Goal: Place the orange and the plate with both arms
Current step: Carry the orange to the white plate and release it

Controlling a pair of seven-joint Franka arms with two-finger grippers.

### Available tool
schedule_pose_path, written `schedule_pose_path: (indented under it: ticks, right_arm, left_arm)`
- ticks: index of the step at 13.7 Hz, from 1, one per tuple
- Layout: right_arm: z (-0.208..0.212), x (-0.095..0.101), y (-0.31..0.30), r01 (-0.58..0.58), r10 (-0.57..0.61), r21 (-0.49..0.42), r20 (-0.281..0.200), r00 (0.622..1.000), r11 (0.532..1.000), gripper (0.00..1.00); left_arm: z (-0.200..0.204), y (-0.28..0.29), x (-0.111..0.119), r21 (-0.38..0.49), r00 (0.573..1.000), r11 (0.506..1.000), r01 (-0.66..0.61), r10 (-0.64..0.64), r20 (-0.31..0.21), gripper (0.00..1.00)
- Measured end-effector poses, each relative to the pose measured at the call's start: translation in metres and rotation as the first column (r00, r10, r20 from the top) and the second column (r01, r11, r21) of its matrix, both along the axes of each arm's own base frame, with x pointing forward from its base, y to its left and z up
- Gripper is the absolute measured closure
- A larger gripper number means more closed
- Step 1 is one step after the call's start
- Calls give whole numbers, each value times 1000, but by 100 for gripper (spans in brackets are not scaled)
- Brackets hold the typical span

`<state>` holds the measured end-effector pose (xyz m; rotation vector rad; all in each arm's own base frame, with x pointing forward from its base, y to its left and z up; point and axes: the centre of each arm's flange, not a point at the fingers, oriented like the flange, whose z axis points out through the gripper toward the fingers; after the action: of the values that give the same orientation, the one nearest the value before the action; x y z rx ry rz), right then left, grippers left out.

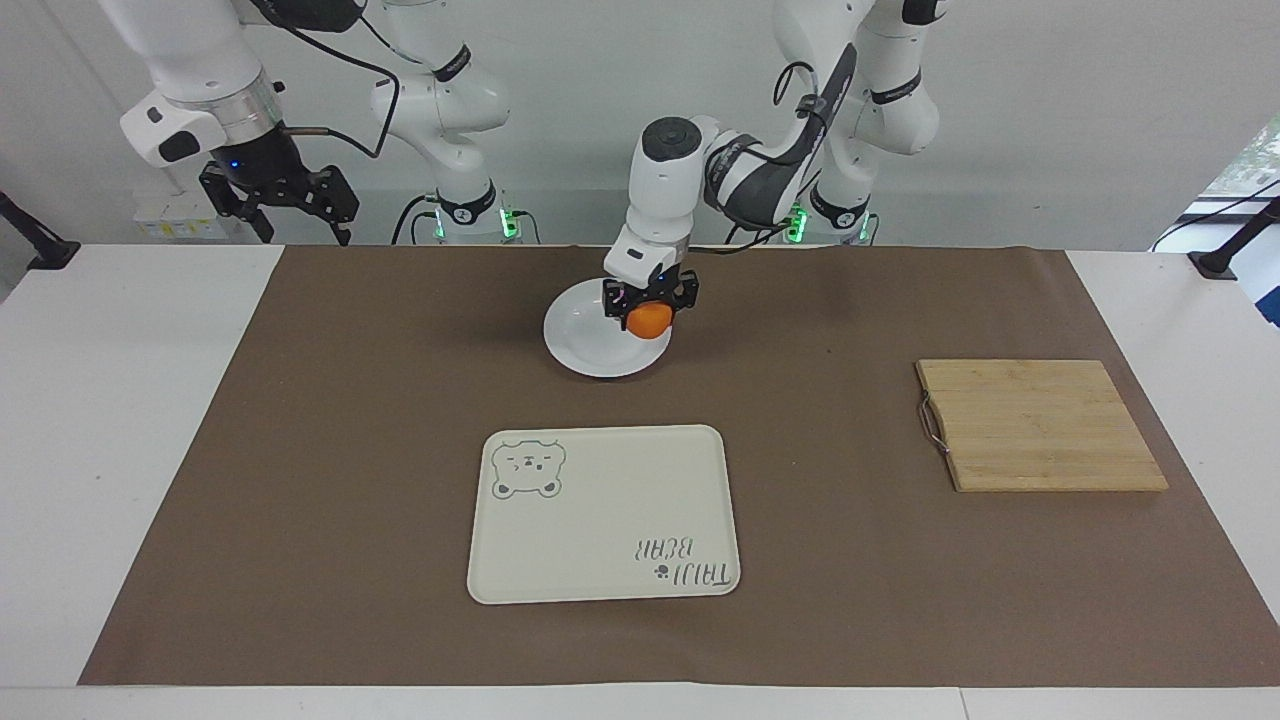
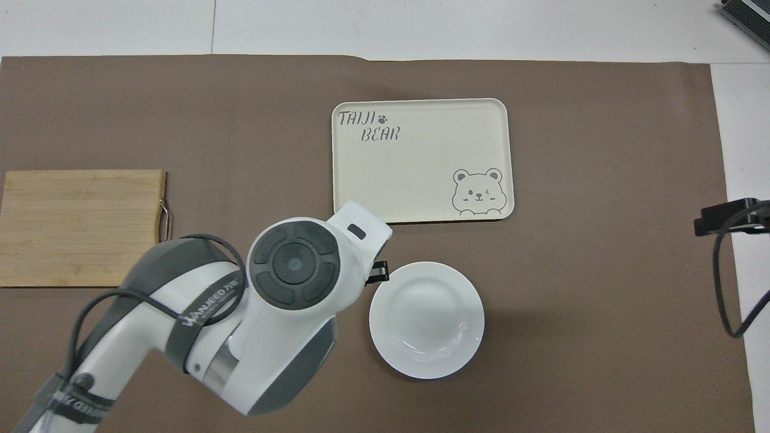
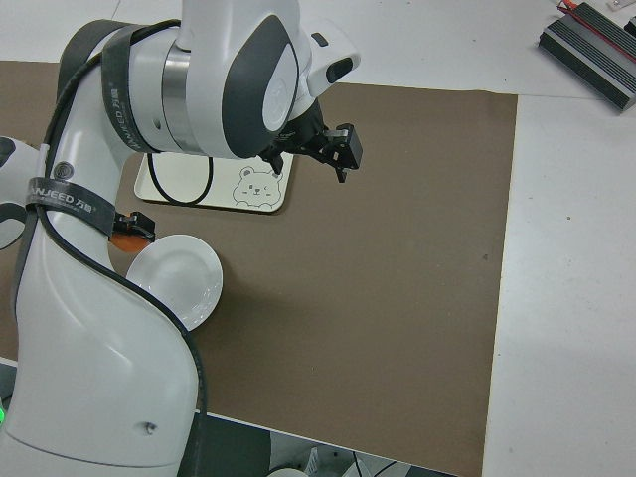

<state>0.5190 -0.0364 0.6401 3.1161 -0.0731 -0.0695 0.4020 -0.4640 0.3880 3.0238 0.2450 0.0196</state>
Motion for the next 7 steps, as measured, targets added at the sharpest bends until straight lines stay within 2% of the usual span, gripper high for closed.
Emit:
schedule_pose_path:
  ticks: [2, 5, 6, 7]
  right_arm:
    - [0, 0, 0, 0, 0, 0, -1, 1000, 1000, 0]
    - [0, 0, 0, 0, 0, 0, -1, 1000, 1000, 0]
    - [0, -1, 0, -16, 16, 1, -1, 1000, 1000, 0]
    - [-1, -1, 0, -48, 48, 3, -3, 999, 999, 0]
  left_arm:
    - [-22, -12, -12, -3, 1000, 1000, -16, 16, -5, 23]
    - [-58, -38, -42, 16, 1000, 1000, 0, 0, -29, 23]
    - [-68, -44, -51, 26, 999, 1000, 16, -15, -38, 22]
    - [-74, -47, -56, 33, 999, 999, 25, -24, -43, 15]
